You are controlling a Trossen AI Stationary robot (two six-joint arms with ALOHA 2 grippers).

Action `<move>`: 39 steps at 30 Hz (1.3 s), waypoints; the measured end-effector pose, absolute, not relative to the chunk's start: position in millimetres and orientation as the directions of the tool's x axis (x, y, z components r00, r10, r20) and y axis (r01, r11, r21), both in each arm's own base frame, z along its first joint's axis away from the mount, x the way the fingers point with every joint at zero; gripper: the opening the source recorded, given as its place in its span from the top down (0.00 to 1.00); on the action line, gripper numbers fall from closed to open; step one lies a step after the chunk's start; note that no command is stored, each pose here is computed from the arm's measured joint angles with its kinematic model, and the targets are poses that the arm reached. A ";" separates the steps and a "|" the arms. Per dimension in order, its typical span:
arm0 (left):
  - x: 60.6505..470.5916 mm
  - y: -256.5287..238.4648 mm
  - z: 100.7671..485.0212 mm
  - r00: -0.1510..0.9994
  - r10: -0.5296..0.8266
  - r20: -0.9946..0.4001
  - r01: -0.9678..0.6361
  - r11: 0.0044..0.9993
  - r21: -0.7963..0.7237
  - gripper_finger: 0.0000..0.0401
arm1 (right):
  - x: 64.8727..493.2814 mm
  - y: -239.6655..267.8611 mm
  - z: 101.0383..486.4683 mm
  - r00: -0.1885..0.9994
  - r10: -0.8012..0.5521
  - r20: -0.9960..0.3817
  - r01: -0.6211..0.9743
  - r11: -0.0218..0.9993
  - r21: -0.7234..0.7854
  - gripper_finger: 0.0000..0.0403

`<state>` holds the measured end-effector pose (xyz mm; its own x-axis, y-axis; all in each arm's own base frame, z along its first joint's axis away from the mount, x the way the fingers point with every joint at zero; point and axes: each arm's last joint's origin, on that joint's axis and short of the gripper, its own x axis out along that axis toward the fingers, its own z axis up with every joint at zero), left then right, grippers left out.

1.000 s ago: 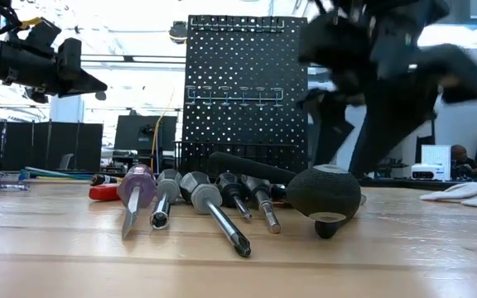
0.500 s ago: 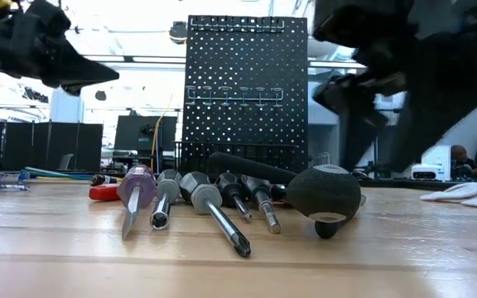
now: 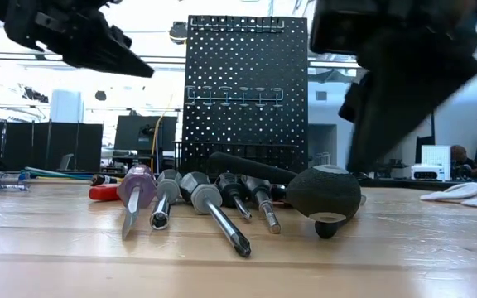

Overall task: Hang tools onto peg board
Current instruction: Put the ratchet wrench into the black wire basket on the pegboard

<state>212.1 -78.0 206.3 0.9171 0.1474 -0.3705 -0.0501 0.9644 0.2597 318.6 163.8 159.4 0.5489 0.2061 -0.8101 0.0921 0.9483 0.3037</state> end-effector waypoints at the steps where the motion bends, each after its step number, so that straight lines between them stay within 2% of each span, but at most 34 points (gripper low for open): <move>1: 217.2 -83.5 204.3 0.910 0.168 -0.378 -0.060 0.958 0.282 1.00 | 320.2 163.5 160.3 0.550 0.232 -0.802 0.087 0.939 0.332 0.73; 4: 227.9 -96.4 196.3 0.888 0.242 -0.391 -0.100 0.932 0.349 1.00 | 323.4 161.8 162.2 0.526 0.322 -0.787 -0.002 0.926 0.377 0.65; 8: 236.8 -105.9 188.7 0.869 0.296 -0.397 -0.139 0.916 0.377 1.00 | 331.7 148.5 165.4 0.506 0.373 -0.778 -0.027 0.908 0.418 0.46; 10: 240.4 -108.8 186.2 0.863 0.310 -0.399 -0.165 0.919 0.357 1.00 | 337.6 139.1 168.4 0.504 0.399 -0.766 0.081 0.861 0.502 0.37; 13: 244.1 -111.3 184.9 0.854 0.347 -0.388 -0.225 0.918 0.327 1.00 | 344.3 126.8 171.7 0.501 0.437 -0.747 0.292 0.727 0.622 0.29; 17: 243.1 -113.5 182.3 0.834 0.415 -0.363 -0.310 0.898 0.313 1.00 | 343.4 128.4 171.0 0.524 0.379 -0.763 0.434 0.652 0.622 0.27; 23: 239.5 -116.1 184.1 0.819 0.474 -0.323 -0.390 0.873 0.292 1.00 | 341.9 132.0 170.4 0.579 0.245 -0.778 0.545 0.594 0.592 0.28; 32: 240.9 -114.6 185.5 0.818 0.485 -0.310 -0.385 0.861 0.333 1.00 | 340.7 140.4 170.8 0.647 0.064 -0.760 0.608 0.557 0.565 0.28; 34: 241.2 -114.1 185.5 0.817 0.486 -0.310 -0.382 0.859 0.341 1.00 | 344.0 146.0 162.3 0.632 0.068 -0.772 0.628 0.539 0.562 0.28; 39: 241.9 -113.1 186.0 0.815 0.492 -0.306 -0.388 0.856 0.342 1.00 | 356.5 163.3 141.3 0.531 0.100 -0.841 0.662 0.571 0.486 0.28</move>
